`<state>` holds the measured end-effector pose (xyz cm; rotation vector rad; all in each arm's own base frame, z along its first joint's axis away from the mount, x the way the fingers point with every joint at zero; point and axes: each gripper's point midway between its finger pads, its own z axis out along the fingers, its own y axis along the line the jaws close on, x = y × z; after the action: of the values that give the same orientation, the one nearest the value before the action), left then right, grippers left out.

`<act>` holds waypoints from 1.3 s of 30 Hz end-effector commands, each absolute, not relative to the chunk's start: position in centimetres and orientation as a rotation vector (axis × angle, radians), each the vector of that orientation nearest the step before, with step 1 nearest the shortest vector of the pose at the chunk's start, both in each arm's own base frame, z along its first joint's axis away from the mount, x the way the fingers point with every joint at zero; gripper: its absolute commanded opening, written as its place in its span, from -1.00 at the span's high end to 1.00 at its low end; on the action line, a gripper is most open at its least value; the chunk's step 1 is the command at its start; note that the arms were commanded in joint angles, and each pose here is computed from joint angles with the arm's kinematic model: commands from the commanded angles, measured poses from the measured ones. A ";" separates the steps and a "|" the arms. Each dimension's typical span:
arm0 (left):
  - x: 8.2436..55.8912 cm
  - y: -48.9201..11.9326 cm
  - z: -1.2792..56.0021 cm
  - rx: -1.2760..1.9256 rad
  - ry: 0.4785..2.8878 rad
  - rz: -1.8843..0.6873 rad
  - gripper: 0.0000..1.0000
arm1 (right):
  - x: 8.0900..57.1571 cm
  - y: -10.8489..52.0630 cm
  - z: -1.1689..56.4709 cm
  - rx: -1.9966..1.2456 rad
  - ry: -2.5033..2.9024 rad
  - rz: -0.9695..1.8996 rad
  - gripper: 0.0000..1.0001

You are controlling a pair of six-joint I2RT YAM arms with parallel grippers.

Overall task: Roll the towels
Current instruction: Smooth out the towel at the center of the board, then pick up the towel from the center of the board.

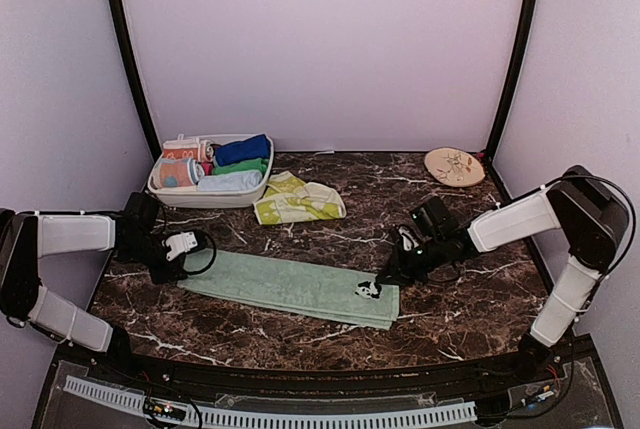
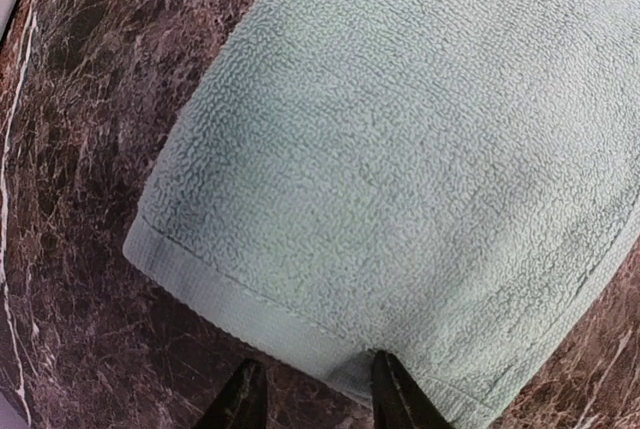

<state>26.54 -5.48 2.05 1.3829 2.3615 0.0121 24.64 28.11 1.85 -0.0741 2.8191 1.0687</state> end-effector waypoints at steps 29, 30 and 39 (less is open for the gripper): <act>24.5 -4.7 0.6 1.425 2.446 -0.004 0.26 | 24.4 24.8 3.8 -0.418 2.807 0.748 0.25; 24.5 -4.7 0.6 1.423 2.449 -0.003 0.26 | 24.1 25.1 3.2 -0.420 2.823 0.762 0.28; 23.9 -4.6 0.0 1.431 2.460 -0.008 0.27 | 23.2 26.9 4.0 -0.455 2.816 0.907 0.66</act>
<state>26.66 -5.47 2.11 1.3794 2.3562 0.0162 23.42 25.42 3.00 -0.4185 2.8539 0.7965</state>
